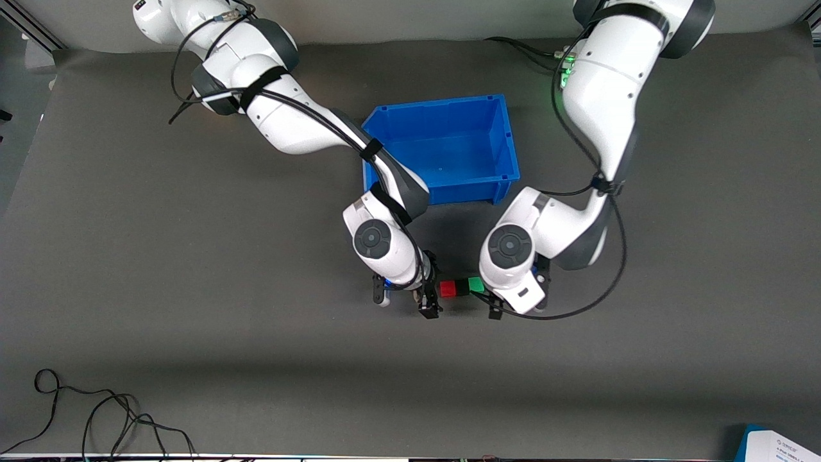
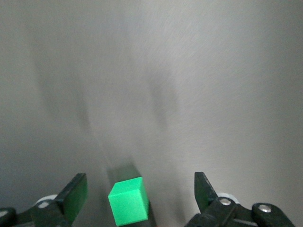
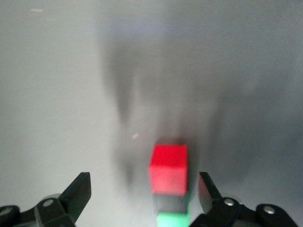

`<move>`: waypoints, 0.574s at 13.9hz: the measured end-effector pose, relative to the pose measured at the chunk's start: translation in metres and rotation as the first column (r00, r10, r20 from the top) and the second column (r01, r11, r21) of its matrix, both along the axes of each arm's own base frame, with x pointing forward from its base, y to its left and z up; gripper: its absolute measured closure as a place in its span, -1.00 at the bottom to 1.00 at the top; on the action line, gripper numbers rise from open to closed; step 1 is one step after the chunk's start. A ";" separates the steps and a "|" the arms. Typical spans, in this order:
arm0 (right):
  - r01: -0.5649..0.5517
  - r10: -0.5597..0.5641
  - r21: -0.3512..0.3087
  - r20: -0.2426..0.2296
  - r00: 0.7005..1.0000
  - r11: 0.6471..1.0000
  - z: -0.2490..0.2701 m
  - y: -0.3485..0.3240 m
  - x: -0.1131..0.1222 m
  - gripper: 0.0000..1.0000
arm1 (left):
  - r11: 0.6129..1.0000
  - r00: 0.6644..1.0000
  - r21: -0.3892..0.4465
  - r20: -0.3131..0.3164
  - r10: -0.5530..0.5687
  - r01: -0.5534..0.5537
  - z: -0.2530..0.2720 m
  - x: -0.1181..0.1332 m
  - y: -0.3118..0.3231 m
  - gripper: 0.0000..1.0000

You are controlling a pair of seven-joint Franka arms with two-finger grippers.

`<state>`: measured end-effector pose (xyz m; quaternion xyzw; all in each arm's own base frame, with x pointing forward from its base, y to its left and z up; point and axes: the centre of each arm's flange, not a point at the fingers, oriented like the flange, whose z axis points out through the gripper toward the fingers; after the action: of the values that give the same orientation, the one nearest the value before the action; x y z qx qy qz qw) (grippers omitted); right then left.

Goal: Attach green and red cubes to black cube

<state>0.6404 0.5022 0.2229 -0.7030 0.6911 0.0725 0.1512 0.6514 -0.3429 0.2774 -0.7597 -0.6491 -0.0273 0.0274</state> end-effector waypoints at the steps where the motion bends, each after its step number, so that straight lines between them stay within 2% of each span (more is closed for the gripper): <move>1: -0.015 0.015 -0.023 -0.004 1.000 1.000 0.018 -0.006 0.003 -1.00 | 1.000 1.000 0.002 0.014 -0.006 0.006 0.028 0.008 0.011 -1.00; 3: -0.107 0.107 -0.076 -0.011 0.994 0.991 0.057 -0.023 0.009 -1.00 | 0.999 0.999 0.003 0.033 -0.036 0.036 0.091 0.018 0.042 -1.00; 5: -0.220 0.220 -0.125 -0.010 0.975 0.967 0.094 -0.046 0.011 -1.00 | 0.998 0.997 0.009 0.039 -0.066 0.066 0.153 0.020 0.084 -1.00; 8: -0.362 0.355 -0.200 -0.071 0.932 0.911 0.136 -0.096 0.011 -1.00 | 0.994 0.993 0.016 0.048 -0.109 0.108 0.224 0.015 0.145 -1.00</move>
<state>0.6511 0.4058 0.3585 -0.8285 0.5566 0.0373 0.0491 0.6665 -0.1978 0.5018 -0.7927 -0.6072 -0.0516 0.0152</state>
